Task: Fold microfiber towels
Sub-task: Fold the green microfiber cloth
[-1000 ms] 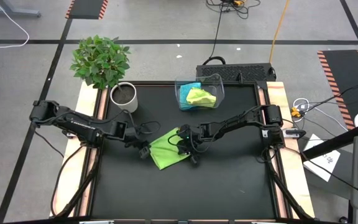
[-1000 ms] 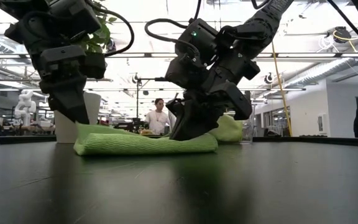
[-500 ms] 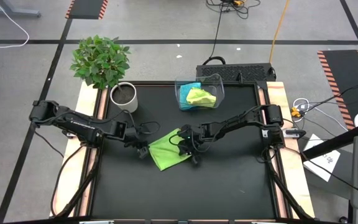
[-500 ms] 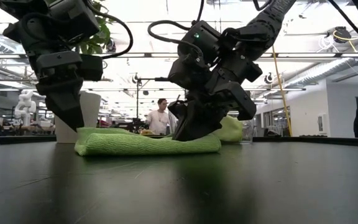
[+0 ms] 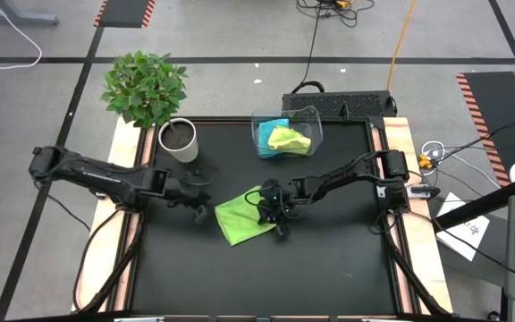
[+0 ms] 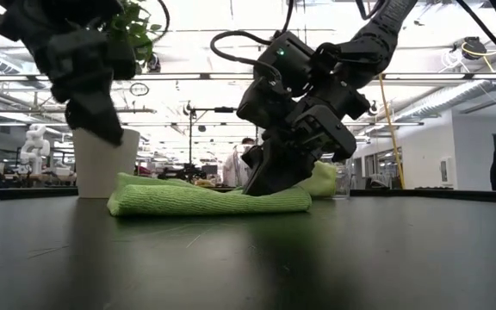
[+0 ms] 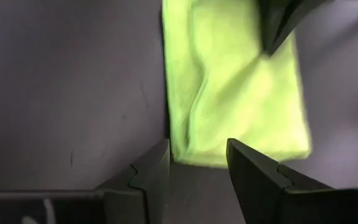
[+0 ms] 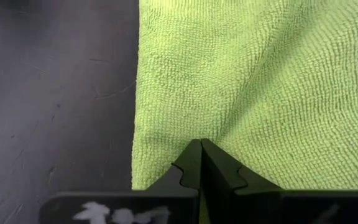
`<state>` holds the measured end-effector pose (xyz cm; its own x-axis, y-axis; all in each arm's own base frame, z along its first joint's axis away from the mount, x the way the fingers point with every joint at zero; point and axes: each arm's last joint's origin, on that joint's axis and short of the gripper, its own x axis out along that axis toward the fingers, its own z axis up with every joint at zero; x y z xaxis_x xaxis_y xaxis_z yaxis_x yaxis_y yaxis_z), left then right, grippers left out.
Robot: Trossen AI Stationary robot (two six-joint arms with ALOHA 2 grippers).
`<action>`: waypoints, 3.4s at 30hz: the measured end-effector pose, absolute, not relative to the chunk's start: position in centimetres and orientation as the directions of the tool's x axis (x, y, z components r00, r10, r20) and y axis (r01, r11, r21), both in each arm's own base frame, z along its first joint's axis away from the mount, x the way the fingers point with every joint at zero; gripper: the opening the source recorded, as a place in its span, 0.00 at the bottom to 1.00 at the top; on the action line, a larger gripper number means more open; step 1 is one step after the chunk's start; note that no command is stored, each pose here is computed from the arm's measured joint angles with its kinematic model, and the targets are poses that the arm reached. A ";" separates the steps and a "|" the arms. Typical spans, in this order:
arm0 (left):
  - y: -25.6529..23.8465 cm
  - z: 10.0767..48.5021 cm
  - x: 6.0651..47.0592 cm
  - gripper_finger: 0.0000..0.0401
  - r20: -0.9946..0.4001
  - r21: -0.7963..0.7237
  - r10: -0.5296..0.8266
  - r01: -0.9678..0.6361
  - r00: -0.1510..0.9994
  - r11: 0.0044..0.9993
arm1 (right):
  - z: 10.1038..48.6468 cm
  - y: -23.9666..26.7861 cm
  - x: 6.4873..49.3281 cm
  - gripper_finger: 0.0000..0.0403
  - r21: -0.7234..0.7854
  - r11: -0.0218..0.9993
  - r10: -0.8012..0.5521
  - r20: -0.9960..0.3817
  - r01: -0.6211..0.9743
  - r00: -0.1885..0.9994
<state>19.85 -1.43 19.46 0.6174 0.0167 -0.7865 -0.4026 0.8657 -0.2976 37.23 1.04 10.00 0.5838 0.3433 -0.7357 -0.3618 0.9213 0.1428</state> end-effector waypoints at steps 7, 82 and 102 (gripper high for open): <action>-2.4 22.4 19.6 0.41 -0.604 -0.327 0.018 -0.269 0.797 0.906 | 10.6 1.3 37.8 0.00 0.048 0.903 0.342 -0.681 -0.426 0.648; -7.5 12.7 28.3 0.05 -0.535 -0.089 -0.129 0.097 0.835 0.991 | 9.5 1.0 28.4 0.00 0.062 0.973 0.224 -0.459 -0.220 0.860; -7.5 10.6 26.4 0.01 -0.719 -0.125 0.083 -0.246 0.690 0.961 | 9.3 -0.4 30.9 0.00 0.065 0.980 0.190 -0.602 -0.189 0.776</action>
<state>26.45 -7.50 10.65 0.6897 0.0826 -0.7194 -0.2458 0.9612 -0.1252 30.88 -0.43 9.29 0.7757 0.1901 -0.6018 -0.1894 0.9797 0.0654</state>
